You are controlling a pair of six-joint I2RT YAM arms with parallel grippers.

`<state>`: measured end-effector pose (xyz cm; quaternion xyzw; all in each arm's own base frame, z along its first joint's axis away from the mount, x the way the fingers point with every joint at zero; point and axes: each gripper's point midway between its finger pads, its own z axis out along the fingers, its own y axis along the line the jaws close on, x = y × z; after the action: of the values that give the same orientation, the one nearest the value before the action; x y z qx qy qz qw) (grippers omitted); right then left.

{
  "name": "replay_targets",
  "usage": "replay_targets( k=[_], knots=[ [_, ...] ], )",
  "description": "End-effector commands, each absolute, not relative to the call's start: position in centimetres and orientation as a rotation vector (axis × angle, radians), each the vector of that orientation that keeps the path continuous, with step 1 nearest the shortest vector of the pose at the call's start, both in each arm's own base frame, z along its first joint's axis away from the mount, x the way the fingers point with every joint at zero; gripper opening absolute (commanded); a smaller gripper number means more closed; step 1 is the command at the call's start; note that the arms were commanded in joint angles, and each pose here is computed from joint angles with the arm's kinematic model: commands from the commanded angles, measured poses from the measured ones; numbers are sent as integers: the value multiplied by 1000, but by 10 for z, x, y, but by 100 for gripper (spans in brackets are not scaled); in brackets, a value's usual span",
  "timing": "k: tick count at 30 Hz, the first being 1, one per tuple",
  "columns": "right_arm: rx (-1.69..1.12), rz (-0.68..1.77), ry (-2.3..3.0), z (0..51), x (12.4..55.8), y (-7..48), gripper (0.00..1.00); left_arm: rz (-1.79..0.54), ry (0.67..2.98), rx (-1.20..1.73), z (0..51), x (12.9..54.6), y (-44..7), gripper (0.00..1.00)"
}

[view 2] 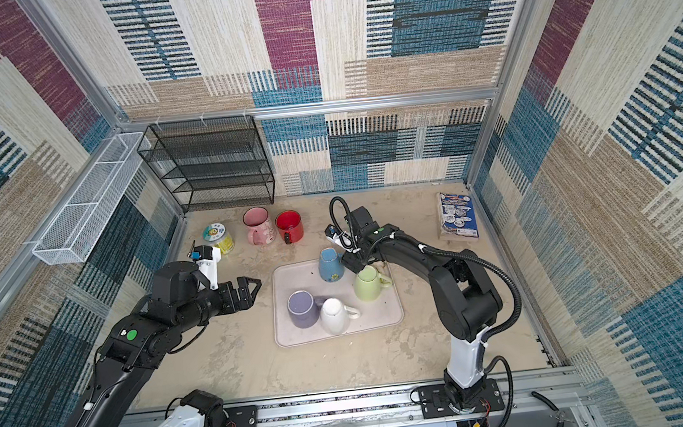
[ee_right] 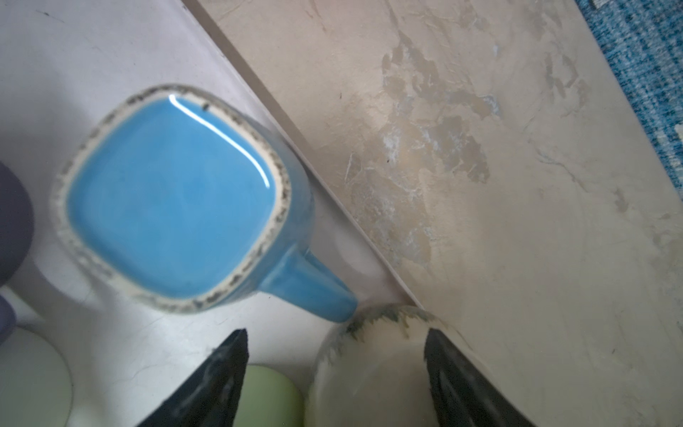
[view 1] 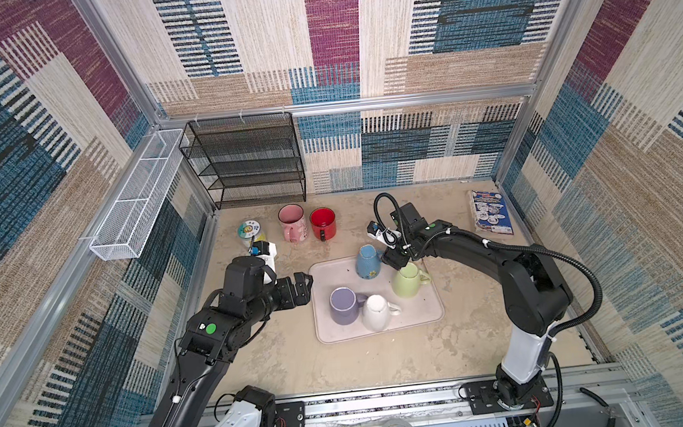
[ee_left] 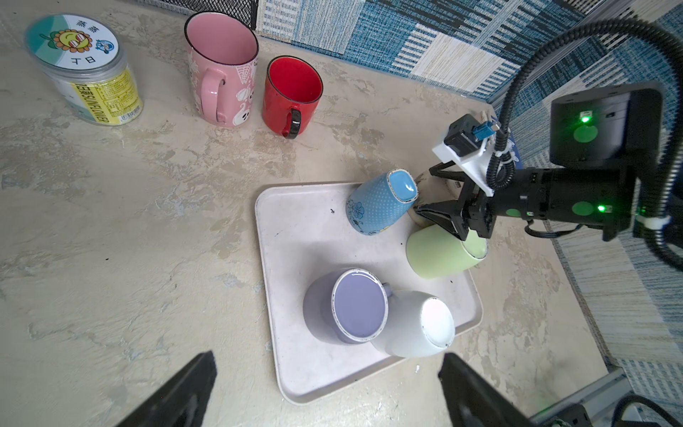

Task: Turn the mug right side up
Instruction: 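Lower the right gripper onto the upside-down blue floral mug base and grasp it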

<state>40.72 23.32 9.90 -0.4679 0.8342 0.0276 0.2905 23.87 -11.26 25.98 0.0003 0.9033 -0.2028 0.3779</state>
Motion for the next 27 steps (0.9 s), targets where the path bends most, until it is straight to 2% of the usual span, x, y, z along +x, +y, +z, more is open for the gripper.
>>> replay_targets(
  k=[1,17,27],
  knots=[
    [-1274,54,2165,102,419,240,77,-498,2274,30,265,244,-112,100],
    [-1429,172,2084,97,373,291,75,-467,2276,36,264,243,-108,100],
    [-1452,277,2100,108,350,304,64,-482,2280,40,264,241,-110,100]
  ],
)
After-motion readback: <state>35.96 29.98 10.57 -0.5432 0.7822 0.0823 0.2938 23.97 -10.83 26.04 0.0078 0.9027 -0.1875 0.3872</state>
